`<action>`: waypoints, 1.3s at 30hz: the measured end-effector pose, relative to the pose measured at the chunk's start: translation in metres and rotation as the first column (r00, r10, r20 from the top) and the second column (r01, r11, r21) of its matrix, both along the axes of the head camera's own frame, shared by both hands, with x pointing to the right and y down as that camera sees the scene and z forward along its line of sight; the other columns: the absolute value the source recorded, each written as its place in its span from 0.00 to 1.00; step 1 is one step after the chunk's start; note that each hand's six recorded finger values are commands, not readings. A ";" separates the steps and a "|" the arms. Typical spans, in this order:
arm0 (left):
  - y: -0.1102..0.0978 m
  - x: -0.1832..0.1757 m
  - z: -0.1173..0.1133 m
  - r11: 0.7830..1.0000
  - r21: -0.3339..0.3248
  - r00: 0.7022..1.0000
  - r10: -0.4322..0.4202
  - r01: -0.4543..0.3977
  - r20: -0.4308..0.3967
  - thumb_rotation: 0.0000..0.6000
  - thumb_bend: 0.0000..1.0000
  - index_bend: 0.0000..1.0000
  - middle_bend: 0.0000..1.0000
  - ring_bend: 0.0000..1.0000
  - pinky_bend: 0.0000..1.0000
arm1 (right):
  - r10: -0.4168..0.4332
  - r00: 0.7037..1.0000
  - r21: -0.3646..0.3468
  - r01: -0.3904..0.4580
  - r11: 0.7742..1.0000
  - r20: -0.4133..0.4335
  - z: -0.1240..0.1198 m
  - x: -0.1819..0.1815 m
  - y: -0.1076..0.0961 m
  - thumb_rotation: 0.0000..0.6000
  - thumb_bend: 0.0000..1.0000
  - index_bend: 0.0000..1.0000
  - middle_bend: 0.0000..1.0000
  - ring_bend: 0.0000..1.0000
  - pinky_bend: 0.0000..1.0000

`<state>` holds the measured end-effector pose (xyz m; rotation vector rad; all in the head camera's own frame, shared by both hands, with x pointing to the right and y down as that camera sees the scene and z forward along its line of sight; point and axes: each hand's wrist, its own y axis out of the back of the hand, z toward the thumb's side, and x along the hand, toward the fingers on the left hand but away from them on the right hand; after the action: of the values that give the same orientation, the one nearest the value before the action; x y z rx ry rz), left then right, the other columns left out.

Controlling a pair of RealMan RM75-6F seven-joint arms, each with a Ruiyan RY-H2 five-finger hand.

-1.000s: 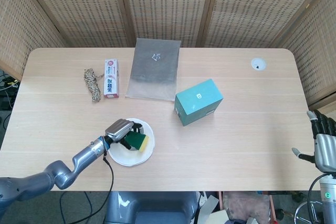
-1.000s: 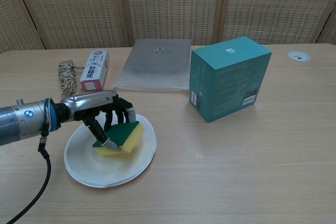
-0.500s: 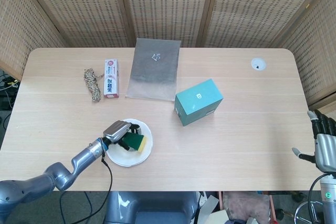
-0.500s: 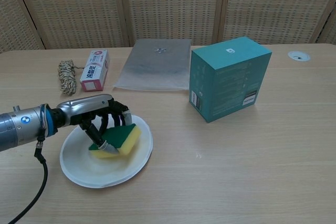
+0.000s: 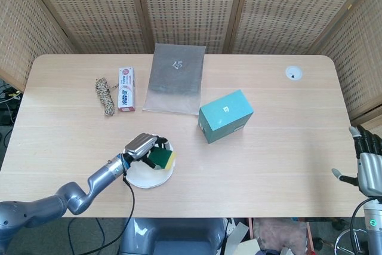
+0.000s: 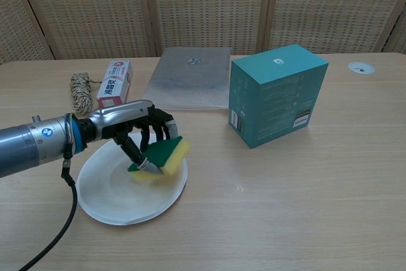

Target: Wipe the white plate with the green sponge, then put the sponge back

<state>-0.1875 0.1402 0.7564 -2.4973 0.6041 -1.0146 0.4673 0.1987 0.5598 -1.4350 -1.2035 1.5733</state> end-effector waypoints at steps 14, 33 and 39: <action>0.017 -0.004 0.025 0.998 -0.055 0.998 0.002 0.001 0.056 1.00 0.09 0.52 0.46 0.42 0.53 | 0.006 1.000 -0.007 -0.006 1.000 -0.005 0.002 0.002 -0.001 1.00 0.00 0.00 0.00 0.00 0.00; -0.016 -0.023 0.002 0.999 0.035 0.999 -0.006 0.004 0.053 1.00 0.09 0.52 0.46 0.42 0.53 | 0.002 1.000 -0.010 -0.002 1.000 -0.008 0.003 0.000 0.000 1.00 0.00 0.00 0.00 0.00 0.00; -0.007 -0.034 0.014 1.000 0.001 0.994 0.007 -0.007 0.106 1.00 0.09 0.52 0.46 0.42 0.52 | 0.006 1.000 -0.014 -0.006 1.000 -0.009 0.004 0.001 -0.001 1.00 0.00 0.00 0.00 0.00 0.00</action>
<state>-0.2218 0.1329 0.7706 -2.4243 0.5634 -1.1353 0.4687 0.1978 0.5637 -1.4327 -1.1944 1.5935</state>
